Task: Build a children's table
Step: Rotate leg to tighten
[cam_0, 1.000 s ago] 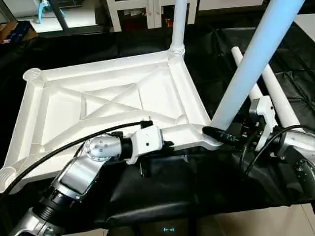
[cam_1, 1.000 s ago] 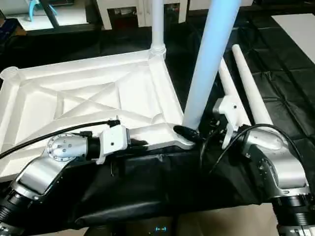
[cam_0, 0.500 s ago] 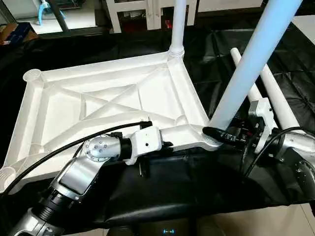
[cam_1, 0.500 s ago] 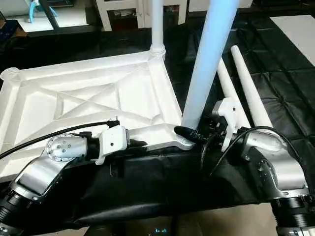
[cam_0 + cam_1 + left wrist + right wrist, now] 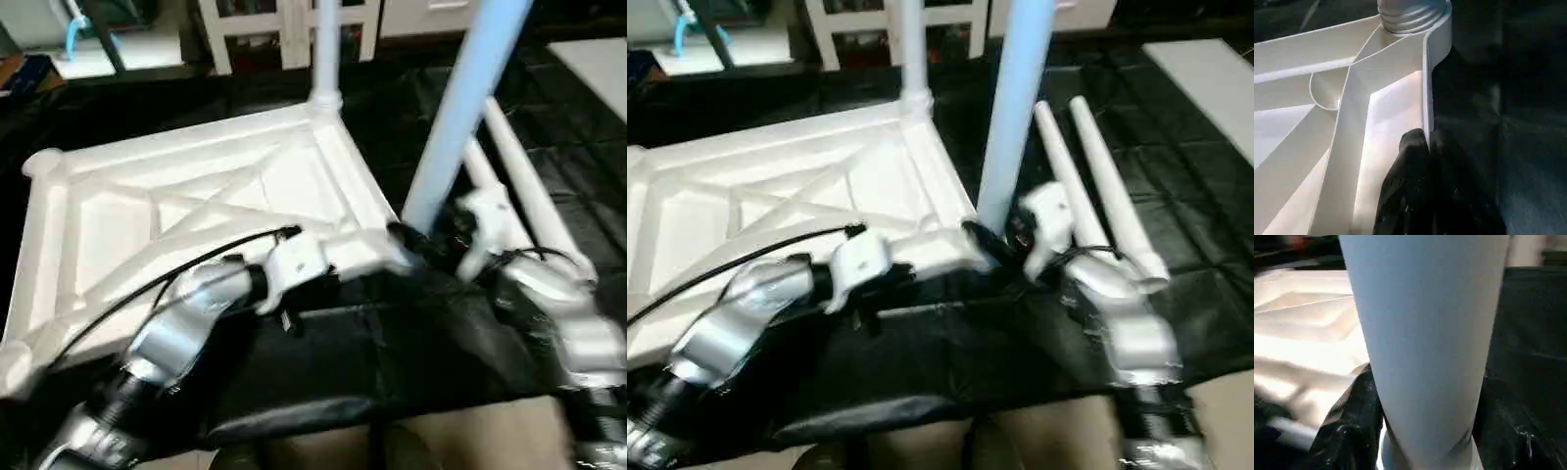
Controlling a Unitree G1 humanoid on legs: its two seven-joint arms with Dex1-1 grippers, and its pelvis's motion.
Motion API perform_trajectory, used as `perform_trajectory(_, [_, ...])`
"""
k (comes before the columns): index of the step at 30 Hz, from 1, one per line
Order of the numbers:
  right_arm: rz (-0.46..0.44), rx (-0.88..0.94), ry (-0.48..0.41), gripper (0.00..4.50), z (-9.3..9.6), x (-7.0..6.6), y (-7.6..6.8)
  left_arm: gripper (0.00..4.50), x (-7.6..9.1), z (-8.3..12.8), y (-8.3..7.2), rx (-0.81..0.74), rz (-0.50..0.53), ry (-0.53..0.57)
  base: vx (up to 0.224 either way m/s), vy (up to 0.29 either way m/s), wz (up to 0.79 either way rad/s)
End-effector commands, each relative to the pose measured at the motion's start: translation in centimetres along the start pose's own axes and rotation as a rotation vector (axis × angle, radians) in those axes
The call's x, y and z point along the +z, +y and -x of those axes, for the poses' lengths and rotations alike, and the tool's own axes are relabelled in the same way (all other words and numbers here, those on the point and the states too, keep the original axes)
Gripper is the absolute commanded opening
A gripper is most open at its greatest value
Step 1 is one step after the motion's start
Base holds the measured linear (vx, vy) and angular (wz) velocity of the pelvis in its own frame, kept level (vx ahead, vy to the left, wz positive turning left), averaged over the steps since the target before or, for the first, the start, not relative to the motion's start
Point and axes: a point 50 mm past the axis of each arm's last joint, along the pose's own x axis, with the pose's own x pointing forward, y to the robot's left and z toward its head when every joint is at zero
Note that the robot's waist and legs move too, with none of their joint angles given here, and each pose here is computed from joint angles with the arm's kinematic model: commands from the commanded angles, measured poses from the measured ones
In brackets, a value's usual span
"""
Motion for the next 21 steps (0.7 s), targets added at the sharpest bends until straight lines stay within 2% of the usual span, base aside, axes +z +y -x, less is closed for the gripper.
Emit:
perform_trajectory(1, [-0.116, -0.26, 0.179, 2.01, -0.6, -3.9, -0.4, 0.0, -0.1, -1.4, -1.2, -0.022, 0.034, 0.037, 0.0, 0.0, 0.0])
perform_trajectory(2, [-0.132, -0.305, 0.183, 2.01, -0.8, -4.1, -0.4, 0.0, 0.0, -1.7, -1.2, -0.019, 0.038, 0.035, 0.0, 0.0, 0.0])
perform_trajectory(3, [-0.196, -0.427, 0.163, 2.01, -1.5, -4.5, -0.2, 0.0, 0.6, -2.3, -1.2, 0.002, 0.037, 0.03, 0.0, 0.0, 0.0])
perform_trajectory(5, [-0.253, -0.541, 0.134, 2.01, -2.1, -4.6, 0.0, 0.0, 1.1, -2.9, -1.2, 0.018, 0.033, 0.021, 0.0, 0.0, 0.0])
perform_trajectory(8, [-0.266, -0.607, 0.113, 2.01, -3.1, -4.5, 0.4, 0.0, 1.5, -3.3, -0.9, 0.03, 0.033, 0.014, 0.0, 0.0, 0.0])
perform_trajectory(11, [-0.254, -0.55, 0.103, 2.01, -4.0, -4.2, 1.2, 0.0, 1.6, -3.3, -0.6, 0.034, 0.034, 0.016, 0.0, 0.0, 0.0])
perform_trajectory(14, [-0.187, -0.306, 0.046, 2.01, -4.9, -2.6, 2.3, 0.0, 0.9, -2.6, 0.0, 0.045, 0.034, 0.037, 0.0, 0.0, 0.0])
perform_trajectory(15, [-0.176, -0.283, 0.038, 2.36, -4.8, -2.4, 2.3, 0.0, 0.8, -2.5, 0.0, 0.044, 0.033, 0.039, 0.0, 0.0, 0.0])
perform_trajectory(17, [-0.104, -0.173, -0.007, 2.7, -4.3, -1.5, 2.2, 0.0, 0.4, -2.2, 0.0, 0.032, 0.028, 0.043, 0.0, 0.0, 0.0])
perform_trajectory(21, [0.01, 0.029, -0.072, 3.01, -2.4, 0.6, 1.2, 0.0, -0.1, -1.3, -0.1, -0.008, 0.015, 0.032, 0.013, -0.005, 0.02])
